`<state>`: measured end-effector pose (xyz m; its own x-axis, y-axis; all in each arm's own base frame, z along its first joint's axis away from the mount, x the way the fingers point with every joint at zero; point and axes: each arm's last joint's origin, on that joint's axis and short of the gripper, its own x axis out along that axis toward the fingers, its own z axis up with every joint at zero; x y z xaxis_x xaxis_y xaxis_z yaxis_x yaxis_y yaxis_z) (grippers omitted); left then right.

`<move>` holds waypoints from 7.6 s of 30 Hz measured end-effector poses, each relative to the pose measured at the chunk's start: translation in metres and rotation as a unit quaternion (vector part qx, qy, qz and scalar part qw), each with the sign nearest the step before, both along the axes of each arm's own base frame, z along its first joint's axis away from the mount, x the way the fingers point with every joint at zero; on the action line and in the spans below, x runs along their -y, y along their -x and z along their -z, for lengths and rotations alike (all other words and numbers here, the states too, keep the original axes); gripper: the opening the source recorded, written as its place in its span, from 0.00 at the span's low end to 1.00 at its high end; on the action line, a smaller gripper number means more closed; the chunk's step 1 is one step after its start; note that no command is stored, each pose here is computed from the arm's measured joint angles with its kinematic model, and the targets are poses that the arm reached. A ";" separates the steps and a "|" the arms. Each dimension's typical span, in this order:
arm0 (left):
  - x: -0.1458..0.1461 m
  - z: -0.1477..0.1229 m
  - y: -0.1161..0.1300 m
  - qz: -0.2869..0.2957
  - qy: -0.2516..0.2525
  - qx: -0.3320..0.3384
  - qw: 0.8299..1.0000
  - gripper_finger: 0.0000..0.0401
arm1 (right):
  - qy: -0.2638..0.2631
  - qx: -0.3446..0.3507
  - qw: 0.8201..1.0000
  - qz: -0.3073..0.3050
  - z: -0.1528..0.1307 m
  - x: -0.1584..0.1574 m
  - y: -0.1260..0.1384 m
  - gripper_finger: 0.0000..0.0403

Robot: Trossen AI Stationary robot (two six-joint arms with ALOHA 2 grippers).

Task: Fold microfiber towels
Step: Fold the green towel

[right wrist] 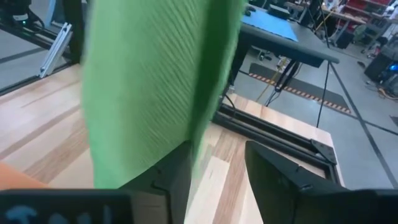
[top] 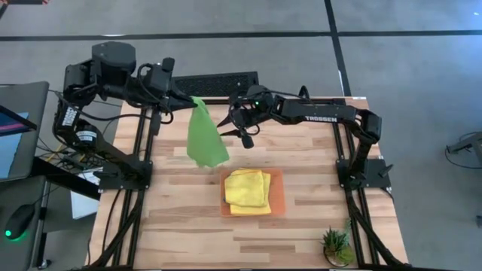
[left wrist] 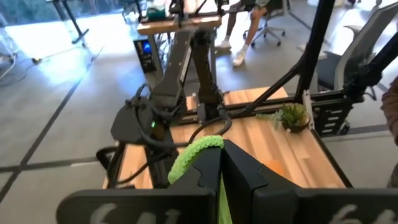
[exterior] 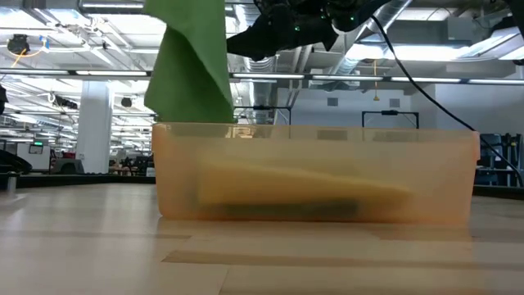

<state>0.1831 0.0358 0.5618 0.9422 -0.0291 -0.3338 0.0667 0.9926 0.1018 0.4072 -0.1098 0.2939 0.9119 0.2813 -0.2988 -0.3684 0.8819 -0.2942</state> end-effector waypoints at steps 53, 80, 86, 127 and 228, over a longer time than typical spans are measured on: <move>0.000 0.009 0.004 -0.007 -0.006 -0.049 0.999 0.00 | 0.002 0.028 0.999 -0.037 -0.004 -0.007 -0.003 0.44; -0.001 0.007 -0.014 0.051 -0.018 -0.017 0.998 0.00 | 0.006 0.033 0.998 -0.047 -0.005 -0.017 -0.005 0.06; -0.001 0.009 -0.013 0.041 0.011 -0.031 0.999 0.00 | 0.010 0.022 0.999 -0.028 -0.003 -0.014 -0.005 0.02; -0.062 0.135 -0.057 -0.479 0.067 -0.251 0.839 0.00 | 0.054 -0.147 0.931 0.328 -0.067 0.078 0.139 0.00; -0.031 0.374 -0.098 -0.416 0.281 -0.440 0.745 0.00 | 0.059 -0.443 0.874 0.192 0.094 0.030 0.107 0.01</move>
